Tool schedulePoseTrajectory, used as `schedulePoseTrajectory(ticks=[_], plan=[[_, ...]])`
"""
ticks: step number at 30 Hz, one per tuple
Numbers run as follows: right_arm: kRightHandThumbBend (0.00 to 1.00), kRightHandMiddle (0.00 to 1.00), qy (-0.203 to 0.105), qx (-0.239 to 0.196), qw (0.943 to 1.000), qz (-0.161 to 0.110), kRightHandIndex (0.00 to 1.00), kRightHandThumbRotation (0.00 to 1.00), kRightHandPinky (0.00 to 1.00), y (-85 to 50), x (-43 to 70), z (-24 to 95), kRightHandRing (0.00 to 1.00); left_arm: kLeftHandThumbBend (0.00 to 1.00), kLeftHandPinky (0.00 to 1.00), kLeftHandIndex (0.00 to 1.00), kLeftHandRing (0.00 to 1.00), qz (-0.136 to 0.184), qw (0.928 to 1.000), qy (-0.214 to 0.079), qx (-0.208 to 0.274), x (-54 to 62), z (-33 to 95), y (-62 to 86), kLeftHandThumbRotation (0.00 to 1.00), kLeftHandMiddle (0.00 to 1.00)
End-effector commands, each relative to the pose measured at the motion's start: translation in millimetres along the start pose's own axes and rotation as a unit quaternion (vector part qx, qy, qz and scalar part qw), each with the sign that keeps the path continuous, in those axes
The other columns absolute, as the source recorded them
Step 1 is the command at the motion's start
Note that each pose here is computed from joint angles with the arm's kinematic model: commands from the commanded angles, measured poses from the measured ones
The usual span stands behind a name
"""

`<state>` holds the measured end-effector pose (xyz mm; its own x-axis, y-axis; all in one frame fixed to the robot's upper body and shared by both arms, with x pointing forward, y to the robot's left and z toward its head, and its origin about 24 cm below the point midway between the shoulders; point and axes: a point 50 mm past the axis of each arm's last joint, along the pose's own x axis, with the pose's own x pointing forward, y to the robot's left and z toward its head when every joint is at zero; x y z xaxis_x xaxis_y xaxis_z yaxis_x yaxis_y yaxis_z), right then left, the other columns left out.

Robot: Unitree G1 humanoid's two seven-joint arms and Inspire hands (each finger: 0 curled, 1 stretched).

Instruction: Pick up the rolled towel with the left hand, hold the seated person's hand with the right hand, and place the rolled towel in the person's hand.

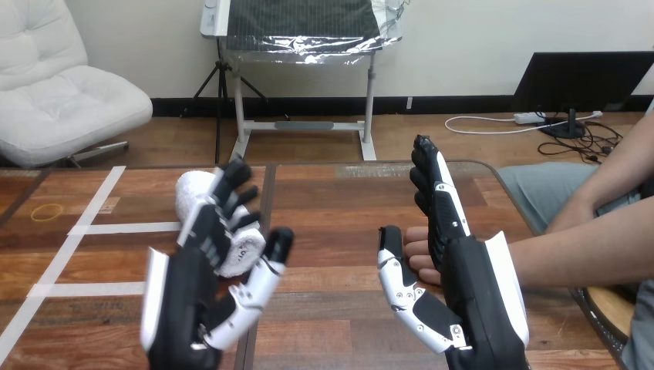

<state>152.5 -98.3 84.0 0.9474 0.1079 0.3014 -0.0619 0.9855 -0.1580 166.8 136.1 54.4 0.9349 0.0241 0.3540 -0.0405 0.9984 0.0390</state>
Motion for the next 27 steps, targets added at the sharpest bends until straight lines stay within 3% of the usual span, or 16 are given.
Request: schedulePoseTrajectory(ticks=[1, 7, 16, 27], plan=[[0.0, 1.0, -0.05, 0.019, 0.9981, -0.033, 1.0, 0.0, 1.0, -1.7, 16.0, 15.7, 1.0, 0.47, 0.79, 0.9, 0.86, 0.023, 0.998, -0.058, -0.01, 21.3, 19.0, -1.8, 0.4, 0.89], [0.0, 1.0, -0.05, 0.019, 0.9981, -0.031, 1.0, 0.0, 1.0, -2.0, 15.7, 15.1, 1.0, 0.47, 0.79, 0.91, 0.87, 0.027, 0.9983, -0.051, -0.011, 23.5, 19.0, -0.1, 0.39, 0.9], [0.0, 1.0, -0.049, 0.021, 0.9981, -0.031, 1.0, 0.0, 1.0, -2.7, 15.7, 14.6, 1.0, 0.48, 0.84, 0.93, 0.89, 0.046, 0.9986, -0.022, -0.012, 28.2, 18.3, 0.0, 0.28, 0.92], [0.0, 1.0, -0.047, 0.021, 0.9982, -0.032, 1.0, 0.0, 1.0, -3.2, 15.5, 14.1, 1.0, 0.5, 0.91, 0.97, 0.94, 0.06, 0.998, 0.015, -0.014, 38.5, 13.9, -1.5, 0.28, 0.96]])
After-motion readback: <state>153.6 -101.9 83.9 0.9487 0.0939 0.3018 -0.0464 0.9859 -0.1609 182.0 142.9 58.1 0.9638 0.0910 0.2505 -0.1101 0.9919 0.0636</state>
